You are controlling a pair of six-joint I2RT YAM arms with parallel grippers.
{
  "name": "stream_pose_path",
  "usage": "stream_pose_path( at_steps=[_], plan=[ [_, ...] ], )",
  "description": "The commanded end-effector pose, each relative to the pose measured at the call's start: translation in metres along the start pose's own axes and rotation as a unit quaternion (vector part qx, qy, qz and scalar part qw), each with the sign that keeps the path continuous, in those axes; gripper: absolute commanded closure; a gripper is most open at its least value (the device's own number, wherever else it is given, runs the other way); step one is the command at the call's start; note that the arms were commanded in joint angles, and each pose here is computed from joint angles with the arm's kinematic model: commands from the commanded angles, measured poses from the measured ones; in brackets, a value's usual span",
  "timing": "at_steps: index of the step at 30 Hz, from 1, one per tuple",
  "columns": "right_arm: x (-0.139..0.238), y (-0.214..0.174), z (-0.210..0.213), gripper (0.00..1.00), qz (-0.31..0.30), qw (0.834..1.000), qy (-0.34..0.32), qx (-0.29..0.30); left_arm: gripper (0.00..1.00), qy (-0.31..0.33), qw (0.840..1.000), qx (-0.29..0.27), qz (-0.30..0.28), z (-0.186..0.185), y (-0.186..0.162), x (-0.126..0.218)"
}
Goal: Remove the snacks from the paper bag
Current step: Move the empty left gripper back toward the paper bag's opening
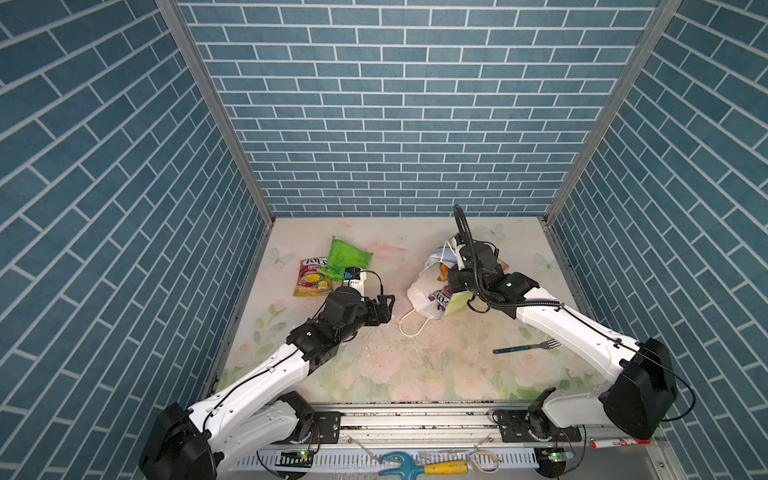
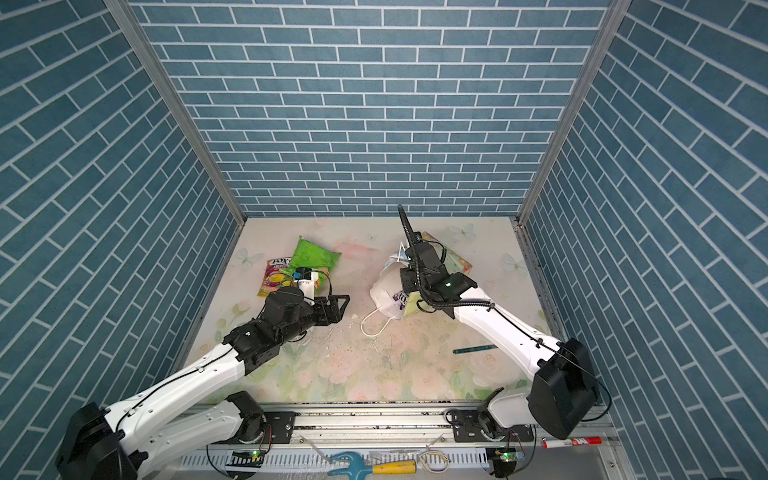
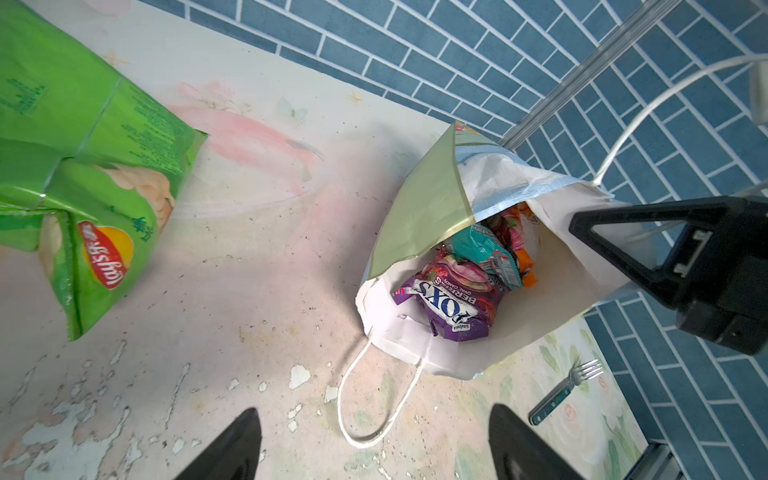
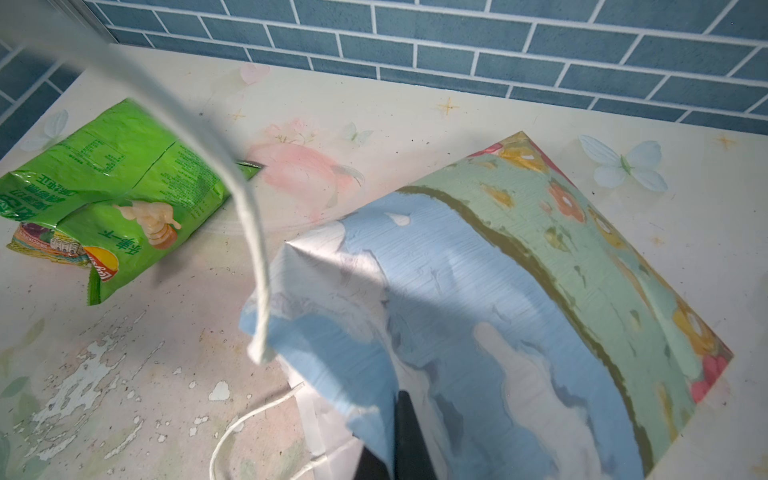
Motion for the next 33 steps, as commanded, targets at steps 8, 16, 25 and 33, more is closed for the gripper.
stream_pose_path(
  at_steps=[8,16,25,33],
  plan=[
    [0.016,0.010,-0.005,1.00,-0.004,1.000,-0.014,-0.005,0.25,-0.054,0.998,-0.011,0.002,-0.035,0.000,-0.012],
    [0.023,0.024,-0.003,1.00,-0.018,1.000,-0.018,-0.005,0.33,-0.068,0.998,-0.018,0.007,-0.048,0.003,-0.017],
    [0.033,0.037,-0.003,1.00,-0.037,0.999,-0.018,-0.008,0.35,-0.081,0.996,-0.025,0.002,-0.059,0.014,-0.023],
    [0.037,0.037,-0.001,1.00,-0.040,0.999,-0.005,-0.011,0.39,-0.115,0.993,-0.022,0.009,-0.079,0.016,-0.042]
  ],
)
Point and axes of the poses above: each gripper's point midway between its finger pads, its own x axis back along the fingers, its own z axis along the line the jaws close on, y = z × x, the point moved 3 cm from there along x, back along the fingers, and after that the axes turned 9 degrees about -x, right-handed, at the moved point
